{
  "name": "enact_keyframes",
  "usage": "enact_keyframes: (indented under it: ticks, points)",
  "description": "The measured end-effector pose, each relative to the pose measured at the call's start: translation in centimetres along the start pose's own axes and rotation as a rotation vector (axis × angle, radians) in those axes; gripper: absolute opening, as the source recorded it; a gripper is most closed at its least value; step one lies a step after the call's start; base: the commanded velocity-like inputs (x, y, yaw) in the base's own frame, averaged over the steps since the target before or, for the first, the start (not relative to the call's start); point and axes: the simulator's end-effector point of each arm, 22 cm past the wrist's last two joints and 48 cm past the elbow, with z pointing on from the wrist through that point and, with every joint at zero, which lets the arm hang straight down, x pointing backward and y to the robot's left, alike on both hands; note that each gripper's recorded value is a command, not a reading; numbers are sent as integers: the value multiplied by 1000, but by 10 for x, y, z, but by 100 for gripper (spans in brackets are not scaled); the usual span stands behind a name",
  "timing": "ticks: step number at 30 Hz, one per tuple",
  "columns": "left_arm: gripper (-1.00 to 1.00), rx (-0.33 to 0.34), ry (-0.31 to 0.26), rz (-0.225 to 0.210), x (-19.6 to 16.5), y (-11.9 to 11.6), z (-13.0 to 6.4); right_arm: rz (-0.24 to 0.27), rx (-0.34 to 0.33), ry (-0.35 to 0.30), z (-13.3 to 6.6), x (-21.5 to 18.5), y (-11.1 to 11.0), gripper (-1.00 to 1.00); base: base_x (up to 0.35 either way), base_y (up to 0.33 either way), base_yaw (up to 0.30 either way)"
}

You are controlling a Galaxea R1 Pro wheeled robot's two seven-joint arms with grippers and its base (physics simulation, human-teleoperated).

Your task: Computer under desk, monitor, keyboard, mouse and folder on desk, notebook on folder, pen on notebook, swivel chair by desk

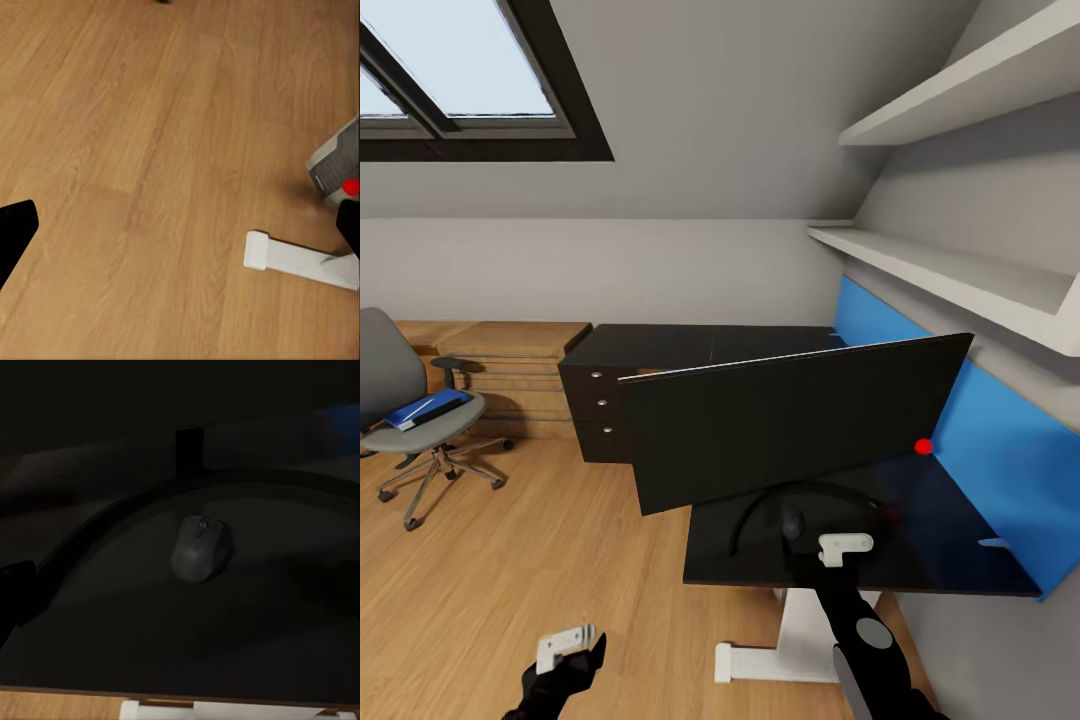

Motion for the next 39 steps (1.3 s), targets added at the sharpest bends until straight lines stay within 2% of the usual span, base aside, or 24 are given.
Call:
enact_keyframes:
  ticks: [6,13,18,39]
  points:
    - [100,13,-8,-3,-12,-7,-1,-1,1,0,0,0,0,100,0,0,0]
    - [100,-5,96,-2,38,2,-1,-1,0,-7,0,-1,0,100,0,0,0]
    - [100,-13,130,-2,54,6,-2,2,1,-20,0,-3,0,100,2,0,0]
    - [100,-17,151,-3,64,8,-3,-3,3,2,3,10,-1,100,103,0,0]
